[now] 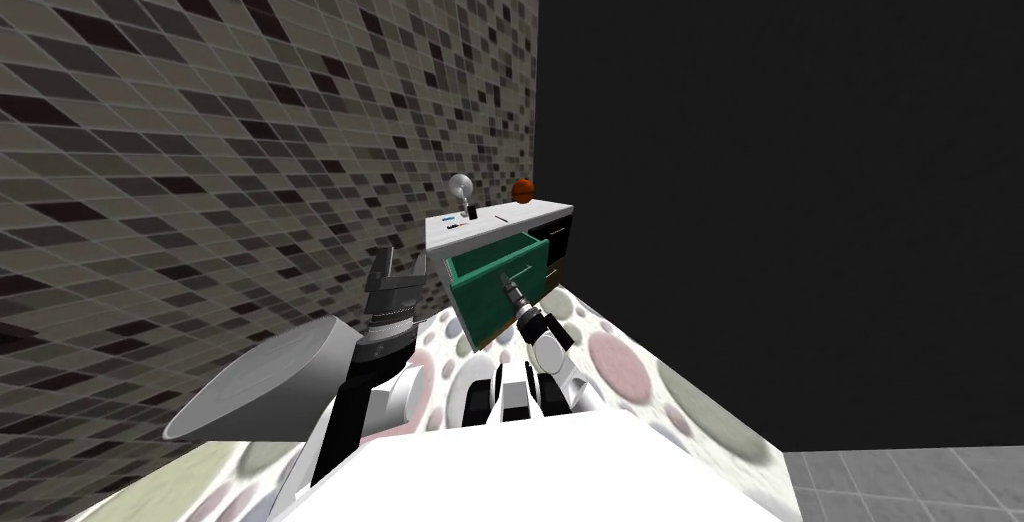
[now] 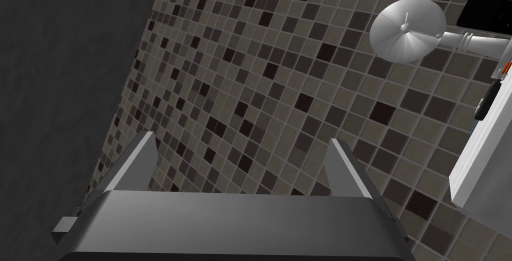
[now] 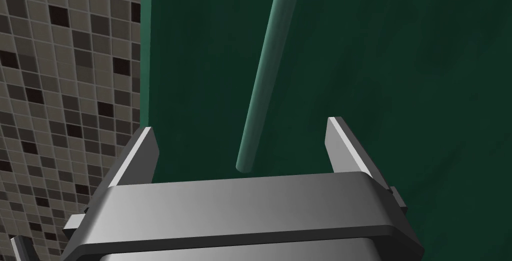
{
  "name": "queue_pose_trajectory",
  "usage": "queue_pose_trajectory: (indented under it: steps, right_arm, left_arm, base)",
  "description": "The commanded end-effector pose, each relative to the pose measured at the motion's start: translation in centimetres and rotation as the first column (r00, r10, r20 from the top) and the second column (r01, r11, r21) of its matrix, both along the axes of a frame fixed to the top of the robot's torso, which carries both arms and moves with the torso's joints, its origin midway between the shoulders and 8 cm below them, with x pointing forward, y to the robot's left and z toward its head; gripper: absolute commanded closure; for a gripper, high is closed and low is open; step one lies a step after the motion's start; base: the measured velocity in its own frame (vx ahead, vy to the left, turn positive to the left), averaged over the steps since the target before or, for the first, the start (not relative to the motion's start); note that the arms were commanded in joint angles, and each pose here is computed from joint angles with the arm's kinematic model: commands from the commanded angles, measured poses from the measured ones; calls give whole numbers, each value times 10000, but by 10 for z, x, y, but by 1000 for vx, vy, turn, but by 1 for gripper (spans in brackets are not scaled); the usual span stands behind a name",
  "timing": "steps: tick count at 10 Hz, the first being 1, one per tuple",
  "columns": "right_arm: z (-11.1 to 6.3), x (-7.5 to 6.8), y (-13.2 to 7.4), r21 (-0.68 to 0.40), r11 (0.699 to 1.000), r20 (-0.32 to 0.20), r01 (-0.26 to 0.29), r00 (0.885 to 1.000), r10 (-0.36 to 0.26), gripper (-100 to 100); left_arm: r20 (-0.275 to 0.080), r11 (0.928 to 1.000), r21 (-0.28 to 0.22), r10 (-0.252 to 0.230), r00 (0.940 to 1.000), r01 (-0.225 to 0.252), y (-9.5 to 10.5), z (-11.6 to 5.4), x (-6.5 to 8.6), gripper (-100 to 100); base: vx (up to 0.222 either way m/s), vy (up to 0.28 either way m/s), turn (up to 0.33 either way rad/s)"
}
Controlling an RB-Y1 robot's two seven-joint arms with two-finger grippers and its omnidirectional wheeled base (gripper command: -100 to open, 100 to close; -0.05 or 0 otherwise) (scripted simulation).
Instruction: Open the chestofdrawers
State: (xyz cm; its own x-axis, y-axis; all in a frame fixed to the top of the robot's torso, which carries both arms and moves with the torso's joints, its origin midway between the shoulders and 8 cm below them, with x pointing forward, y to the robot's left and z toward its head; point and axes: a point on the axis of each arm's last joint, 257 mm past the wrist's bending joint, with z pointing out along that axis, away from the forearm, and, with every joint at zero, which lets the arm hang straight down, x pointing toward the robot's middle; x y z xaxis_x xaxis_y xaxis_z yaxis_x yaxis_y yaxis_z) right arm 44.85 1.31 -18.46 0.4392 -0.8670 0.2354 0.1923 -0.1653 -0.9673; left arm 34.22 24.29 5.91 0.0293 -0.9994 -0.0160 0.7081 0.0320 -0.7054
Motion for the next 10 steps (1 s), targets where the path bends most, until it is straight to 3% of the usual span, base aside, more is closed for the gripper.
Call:
queue_pose_trajectory:
  steps: [1,4,5,8,9,10]
  right_arm:
    - [6,4,-4,86,9998,-73,-206,9998,207,-100]
    - [0,-4,10,-68,9965,-252,-837,9962,835,-100]
    - [10,3,-3,106,9977,-161,-673,9976,674,-100]
    - [5,-6,11,-38,9913,-329,-1317,9908,1315,-100]
    - [16,1,-1,138,9930,-195,-1176,9928,1178,-100]
    - [14,-2,2,80,9903,-251,-1390,9900,1391,-100]
  left_arm:
    - [-1,10000,1,0,10000,0,0,0,0,0]
    - [0,10000,0,0,10000,0,0,0,0,0]
    - [0,10000,1,0,10000,0,0,0,0,0]
    - [0,10000,0,0,10000,0,0,0,0,0]
    - [0,10000,1,0,10000,0,0,0,0,0]
    - [-2,10000,0,2,10000,-2,0,0,0,0]
  base:
    - [18,57,-329]
    - [11,43,-49]
    - [18,65,-345]
    - [8,49,-48]
    - [11,66,-323]
    - [15,83,-193]
